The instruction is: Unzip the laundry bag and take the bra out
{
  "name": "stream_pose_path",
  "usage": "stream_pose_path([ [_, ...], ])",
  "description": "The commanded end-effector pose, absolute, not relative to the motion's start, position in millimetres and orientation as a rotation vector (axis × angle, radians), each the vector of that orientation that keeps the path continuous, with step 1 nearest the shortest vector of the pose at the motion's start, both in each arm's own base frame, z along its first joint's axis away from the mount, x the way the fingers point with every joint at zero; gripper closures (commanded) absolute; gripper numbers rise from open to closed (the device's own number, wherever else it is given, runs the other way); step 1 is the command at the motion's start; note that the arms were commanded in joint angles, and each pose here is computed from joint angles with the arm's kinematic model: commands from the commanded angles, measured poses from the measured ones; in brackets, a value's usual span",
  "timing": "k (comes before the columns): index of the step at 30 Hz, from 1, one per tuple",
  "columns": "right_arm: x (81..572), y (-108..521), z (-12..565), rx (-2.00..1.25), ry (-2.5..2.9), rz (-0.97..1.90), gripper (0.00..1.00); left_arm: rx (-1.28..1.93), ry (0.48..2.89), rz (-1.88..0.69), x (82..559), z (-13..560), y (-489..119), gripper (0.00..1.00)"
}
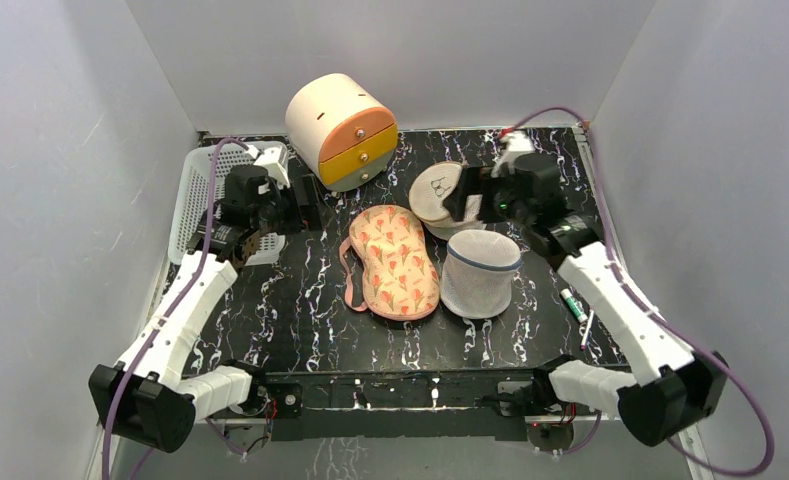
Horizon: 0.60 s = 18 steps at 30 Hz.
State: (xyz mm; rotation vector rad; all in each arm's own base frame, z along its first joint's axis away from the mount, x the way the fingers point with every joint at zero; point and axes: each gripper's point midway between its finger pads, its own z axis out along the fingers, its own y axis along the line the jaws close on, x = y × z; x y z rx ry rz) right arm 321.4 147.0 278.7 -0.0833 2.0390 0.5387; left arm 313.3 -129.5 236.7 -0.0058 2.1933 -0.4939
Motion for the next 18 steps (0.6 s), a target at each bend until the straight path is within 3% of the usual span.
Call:
stream_pose_path([
  [1,307,236,288,-0.294,2.014,0.706,0.02,0.029,2.289,-0.679,297,210,-154,0.02],
  [7,267,321,229,-0.460,2.151,0.782,0.02,0.003,2.361,-0.742,293,186,-162,0.02],
  [11,266,316,205,-0.428,2.220,0.702,0.02,0.000,2.404,-0.806,289,172,-170,0.02],
  [18,274,272,212,-0.304,2.182,0.523,0.02,-0.048,2.496,-0.993,276,128,-197,0.02],
])
